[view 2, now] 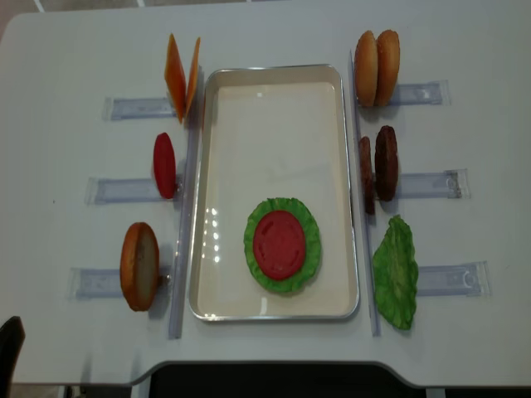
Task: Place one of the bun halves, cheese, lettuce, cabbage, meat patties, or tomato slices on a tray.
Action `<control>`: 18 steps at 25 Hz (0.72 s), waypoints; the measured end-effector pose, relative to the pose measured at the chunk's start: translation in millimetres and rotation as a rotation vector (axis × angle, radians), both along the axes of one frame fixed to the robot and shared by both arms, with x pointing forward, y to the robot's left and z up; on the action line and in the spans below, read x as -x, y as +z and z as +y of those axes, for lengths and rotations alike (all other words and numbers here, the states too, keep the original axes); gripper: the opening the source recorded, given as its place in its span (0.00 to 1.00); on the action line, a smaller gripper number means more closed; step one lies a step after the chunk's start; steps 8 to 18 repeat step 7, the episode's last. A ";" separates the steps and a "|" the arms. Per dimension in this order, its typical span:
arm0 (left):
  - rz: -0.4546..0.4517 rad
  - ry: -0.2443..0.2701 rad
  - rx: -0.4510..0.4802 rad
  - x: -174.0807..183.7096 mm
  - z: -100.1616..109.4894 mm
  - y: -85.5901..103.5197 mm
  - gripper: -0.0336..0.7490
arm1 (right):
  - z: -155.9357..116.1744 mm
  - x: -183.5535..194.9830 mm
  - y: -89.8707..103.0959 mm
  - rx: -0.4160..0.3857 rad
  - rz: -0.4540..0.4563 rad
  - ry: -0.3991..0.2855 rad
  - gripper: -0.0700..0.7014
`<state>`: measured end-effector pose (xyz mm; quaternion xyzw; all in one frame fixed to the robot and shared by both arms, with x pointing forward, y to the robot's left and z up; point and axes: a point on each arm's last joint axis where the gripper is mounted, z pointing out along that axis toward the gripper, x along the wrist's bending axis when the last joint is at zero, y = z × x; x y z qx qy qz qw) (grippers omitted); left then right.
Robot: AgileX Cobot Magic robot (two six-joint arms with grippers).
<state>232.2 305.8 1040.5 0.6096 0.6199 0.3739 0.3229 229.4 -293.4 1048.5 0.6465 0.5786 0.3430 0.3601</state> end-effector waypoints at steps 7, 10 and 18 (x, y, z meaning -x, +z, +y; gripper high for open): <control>0.000 -0.001 0.002 0.0 -0.2 0.0 0.85 | 0.0 0.0 0.0 0.000 0.000 0.000 0.85; 0.000 -0.001 0.002 0.0 -0.2 0.0 0.85 | 0.0 0.0 0.0 0.000 0.000 0.000 0.85; 0.000 -0.001 0.002 0.0 -0.2 0.0 0.85 | 0.0 0.0 0.0 0.000 0.000 0.000 0.85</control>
